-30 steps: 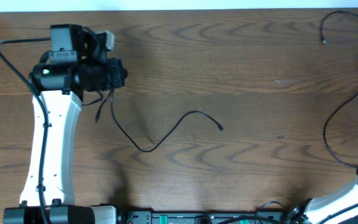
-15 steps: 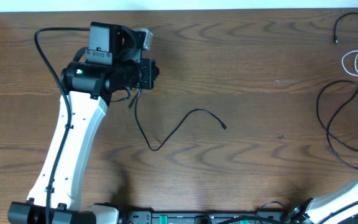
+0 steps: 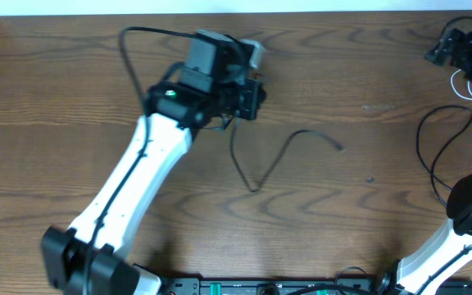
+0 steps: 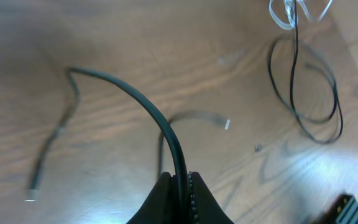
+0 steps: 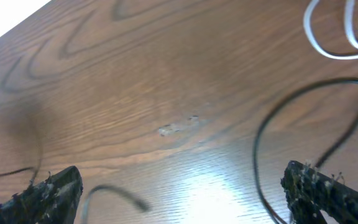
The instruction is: Untangle cables
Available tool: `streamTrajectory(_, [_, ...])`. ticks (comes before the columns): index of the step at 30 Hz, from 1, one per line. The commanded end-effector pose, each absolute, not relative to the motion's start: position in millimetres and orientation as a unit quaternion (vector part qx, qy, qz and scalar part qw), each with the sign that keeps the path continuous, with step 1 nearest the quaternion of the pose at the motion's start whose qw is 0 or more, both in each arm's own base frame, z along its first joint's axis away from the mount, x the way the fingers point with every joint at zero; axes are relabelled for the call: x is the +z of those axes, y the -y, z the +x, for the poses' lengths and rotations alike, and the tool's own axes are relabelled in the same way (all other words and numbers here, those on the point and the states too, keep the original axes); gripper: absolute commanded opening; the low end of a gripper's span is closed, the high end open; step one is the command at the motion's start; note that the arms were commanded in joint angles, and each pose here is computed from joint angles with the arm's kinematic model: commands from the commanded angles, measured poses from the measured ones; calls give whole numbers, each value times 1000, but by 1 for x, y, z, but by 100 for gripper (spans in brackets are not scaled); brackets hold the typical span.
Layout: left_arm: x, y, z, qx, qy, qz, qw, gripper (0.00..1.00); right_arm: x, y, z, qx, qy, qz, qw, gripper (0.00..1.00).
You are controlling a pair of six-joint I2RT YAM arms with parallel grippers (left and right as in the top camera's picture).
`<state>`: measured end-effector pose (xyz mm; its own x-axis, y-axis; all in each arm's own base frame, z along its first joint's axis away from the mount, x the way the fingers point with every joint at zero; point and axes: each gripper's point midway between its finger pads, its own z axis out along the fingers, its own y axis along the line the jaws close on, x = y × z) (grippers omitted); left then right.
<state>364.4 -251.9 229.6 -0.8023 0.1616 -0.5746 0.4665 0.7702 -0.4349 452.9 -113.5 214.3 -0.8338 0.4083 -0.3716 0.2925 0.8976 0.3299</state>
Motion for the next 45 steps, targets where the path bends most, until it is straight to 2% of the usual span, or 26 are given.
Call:
streamTrajectory(1, [203,271,357,-292,-913,178,223,17,220,108,456,134,-949,170,230,99])
streamTrajectory(2, [197,275,355,-291,-915,181,215,31,220,107,456,135,-949,168,229,99])
streamTrajectory(3, [193,276,356,-290,-916,181,211,55,220,106,456,135,-949,168,229,99])
streamTrajectory(4, [191,275,356,-289,-917,180,209,67,220,106,456,135,-949,168,229,99])
streamTrajectory(7, [193,266,363,-278,-920,169,219,83,220,106,456,135,-949,168,229,99])
streamTrajectory(13, [198,248,366,-269,-925,150,221,85,220,92,457,144,-951,155,224,99])
streamTrajectory(21, [173,171,369,-99,-969,81,209,86,210,26,461,156,-964,86,198,99])
streamTrajectory(30, [242,41,378,-77,-949,-92,292,90,180,-99,437,182,-975,-25,128,99])
streamTrajectory(38, [235,13,375,-63,-950,-129,277,94,170,-197,409,168,-978,-61,109,99])
streamTrajectory(44, [234,13,374,-63,-951,-129,275,95,127,-234,376,146,-985,-69,66,99])
streamTrajectory(45, [234,13,374,-63,-951,-129,275,95,116,-240,366,141,-986,-77,52,94])
